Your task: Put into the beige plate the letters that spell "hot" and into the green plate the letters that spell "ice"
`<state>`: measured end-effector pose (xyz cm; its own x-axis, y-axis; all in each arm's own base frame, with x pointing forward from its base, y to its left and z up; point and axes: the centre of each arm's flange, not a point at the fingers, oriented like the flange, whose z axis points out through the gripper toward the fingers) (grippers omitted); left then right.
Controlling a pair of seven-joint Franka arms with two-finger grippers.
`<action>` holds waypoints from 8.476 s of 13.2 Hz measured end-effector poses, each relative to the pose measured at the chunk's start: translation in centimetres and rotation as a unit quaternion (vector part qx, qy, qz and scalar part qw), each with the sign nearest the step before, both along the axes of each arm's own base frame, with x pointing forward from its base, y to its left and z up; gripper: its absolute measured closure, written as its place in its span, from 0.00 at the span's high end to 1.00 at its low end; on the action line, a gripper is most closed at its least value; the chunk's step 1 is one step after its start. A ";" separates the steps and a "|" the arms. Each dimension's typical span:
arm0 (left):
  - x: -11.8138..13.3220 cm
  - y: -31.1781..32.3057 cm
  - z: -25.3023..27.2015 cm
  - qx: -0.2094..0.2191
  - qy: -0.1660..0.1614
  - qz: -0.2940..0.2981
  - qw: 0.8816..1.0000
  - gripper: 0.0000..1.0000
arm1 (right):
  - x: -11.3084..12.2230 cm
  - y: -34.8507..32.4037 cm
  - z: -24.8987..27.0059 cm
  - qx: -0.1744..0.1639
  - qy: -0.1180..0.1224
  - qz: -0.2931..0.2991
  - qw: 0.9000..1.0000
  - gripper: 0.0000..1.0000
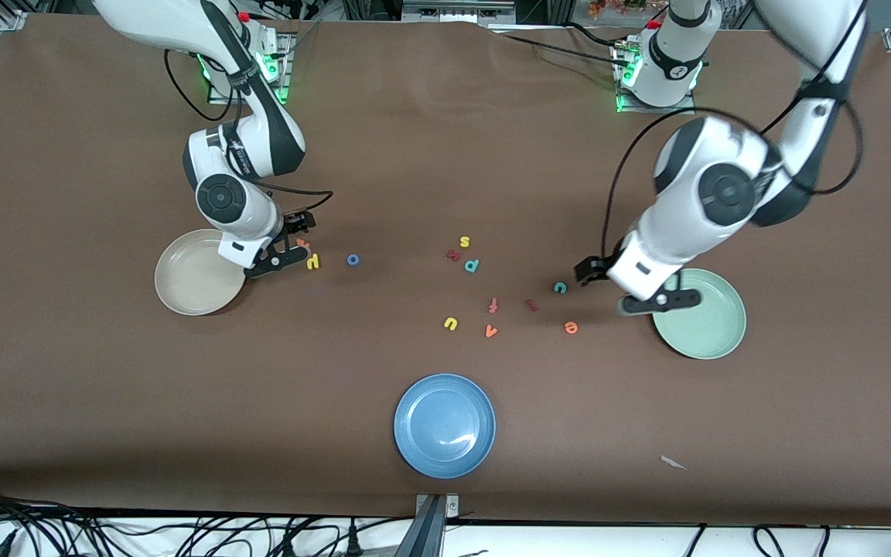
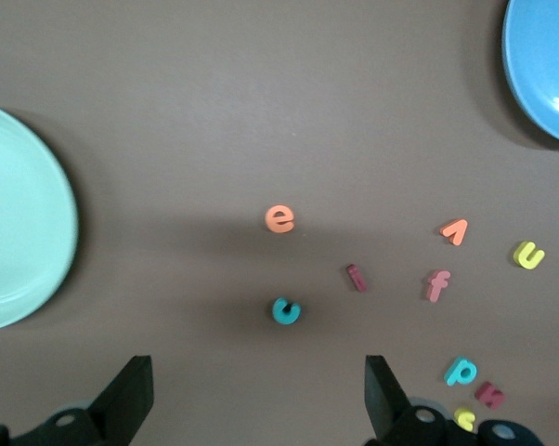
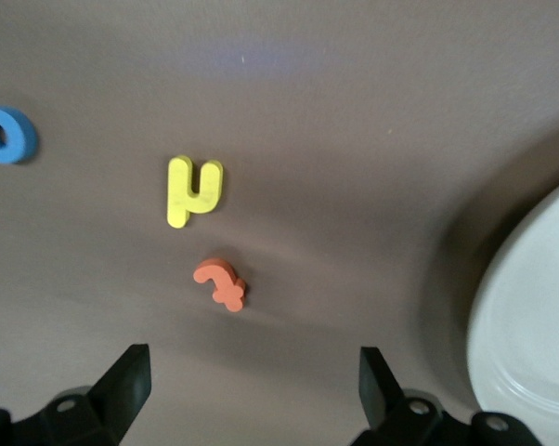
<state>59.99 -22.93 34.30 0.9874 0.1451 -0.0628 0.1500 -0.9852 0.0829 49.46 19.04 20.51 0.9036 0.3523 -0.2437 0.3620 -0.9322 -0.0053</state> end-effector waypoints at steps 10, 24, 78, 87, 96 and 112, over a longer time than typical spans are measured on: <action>-1.8 -3.2 -11.7 0.010 -0.018 -0.038 0.999 1.00 | -1.4 1.2 -2.4 0.016 -0.030 0.015 0.999 0.91; -5.0 -4.8 -17.2 0.035 -0.003 -0.055 0.998 0.70 | -1.3 1.6 -3.1 0.021 -0.045 0.018 0.999 0.30; 5.3 1.2 -10.7 0.028 0.005 0.048 0.998 1.00 | 4.6 4.2 -0.8 0.018 -0.054 -0.035 0.998 0.98; 4.9 -1.2 -15.2 0.019 0.021 0.067 0.997 0.86 | 3.7 4.7 -2.5 0.013 -0.044 -0.028 0.999 0.67; 4.5 -1.8 -16.8 0.023 0.021 0.059 0.998 0.58 | 3.7 4.7 -2.8 0.016 -0.052 -0.028 0.998 0.45; 5.2 -1.4 -16.4 0.038 0.005 0.053 0.998 0.29 | 6.7 -2.4 4.1 -0.011 -0.054 -0.091 0.994 0.26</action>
